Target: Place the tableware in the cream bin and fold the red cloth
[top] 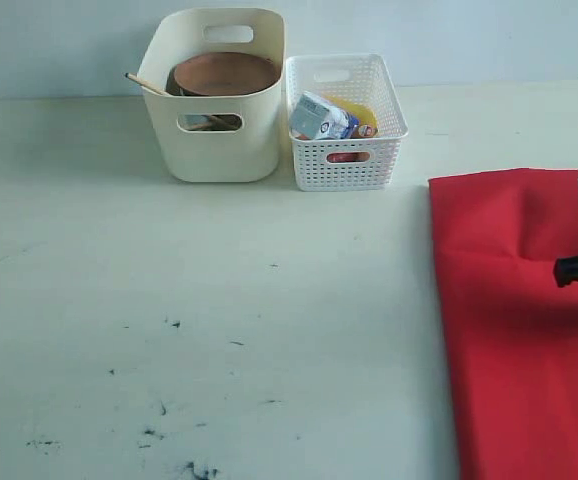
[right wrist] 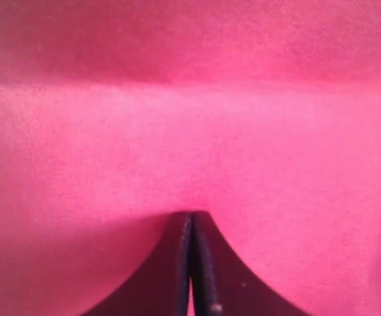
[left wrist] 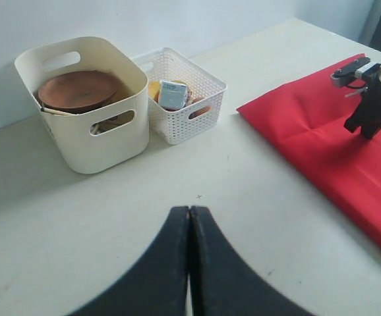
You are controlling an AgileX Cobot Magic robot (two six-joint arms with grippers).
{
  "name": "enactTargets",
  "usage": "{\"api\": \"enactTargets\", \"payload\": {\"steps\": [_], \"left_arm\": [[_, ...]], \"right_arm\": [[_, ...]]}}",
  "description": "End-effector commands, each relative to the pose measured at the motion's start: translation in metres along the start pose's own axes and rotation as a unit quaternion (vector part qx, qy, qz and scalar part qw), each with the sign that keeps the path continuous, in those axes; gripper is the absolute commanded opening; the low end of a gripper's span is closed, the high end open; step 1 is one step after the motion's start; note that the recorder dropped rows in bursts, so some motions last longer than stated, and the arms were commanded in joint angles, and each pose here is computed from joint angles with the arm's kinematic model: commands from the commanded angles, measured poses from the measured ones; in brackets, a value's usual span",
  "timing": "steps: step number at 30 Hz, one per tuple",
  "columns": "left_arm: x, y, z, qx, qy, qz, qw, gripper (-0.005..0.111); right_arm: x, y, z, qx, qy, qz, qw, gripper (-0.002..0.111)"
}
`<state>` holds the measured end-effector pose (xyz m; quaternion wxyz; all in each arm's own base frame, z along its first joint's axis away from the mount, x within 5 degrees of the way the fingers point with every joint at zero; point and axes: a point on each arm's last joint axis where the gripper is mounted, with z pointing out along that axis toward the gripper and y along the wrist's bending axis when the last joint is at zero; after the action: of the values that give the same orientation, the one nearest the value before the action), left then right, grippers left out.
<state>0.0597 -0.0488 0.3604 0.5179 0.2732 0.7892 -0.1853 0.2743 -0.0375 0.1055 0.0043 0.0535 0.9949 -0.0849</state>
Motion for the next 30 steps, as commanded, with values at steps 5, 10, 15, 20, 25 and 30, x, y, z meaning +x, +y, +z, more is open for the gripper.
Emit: {"api": "enactTargets", "payload": {"steps": [5, 10, 15, 20, 25, 30], "left_arm": [[0.002, 0.001, 0.000, -0.004, 0.001, -0.002, 1.000, 0.000], [0.002, 0.001, 0.000, -0.004, 0.001, -0.002, 1.000, 0.000], [0.002, 0.001, 0.000, -0.004, 0.002, -0.002, 1.000, 0.000], [0.002, 0.001, 0.000, -0.004, 0.002, -0.002, 1.000, 0.000], [0.002, 0.001, 0.000, -0.004, 0.002, -0.002, 1.000, 0.000], [0.002, 0.001, 0.000, -0.004, 0.001, -0.005, 1.000, 0.000]], "right_arm": [[-0.021, 0.003, 0.048, -0.009, 0.028, 0.003, 1.000, 0.000], [-0.052, 0.007, 0.060, -0.017, 0.014, 0.019, 1.000, 0.000], [-0.082, 0.011, 0.069, -0.032, 0.000, 0.048, 0.998, 0.000], [-0.110, 0.017, 0.071, -0.063, -0.018, 0.080, 0.995, 0.000], [-0.134, 0.024, 0.075, -0.097, -0.016, 0.115, 0.988, 0.000], [-0.155, 0.031, 0.087, -0.124, -0.008, 0.136, 0.983, 0.000]]}}
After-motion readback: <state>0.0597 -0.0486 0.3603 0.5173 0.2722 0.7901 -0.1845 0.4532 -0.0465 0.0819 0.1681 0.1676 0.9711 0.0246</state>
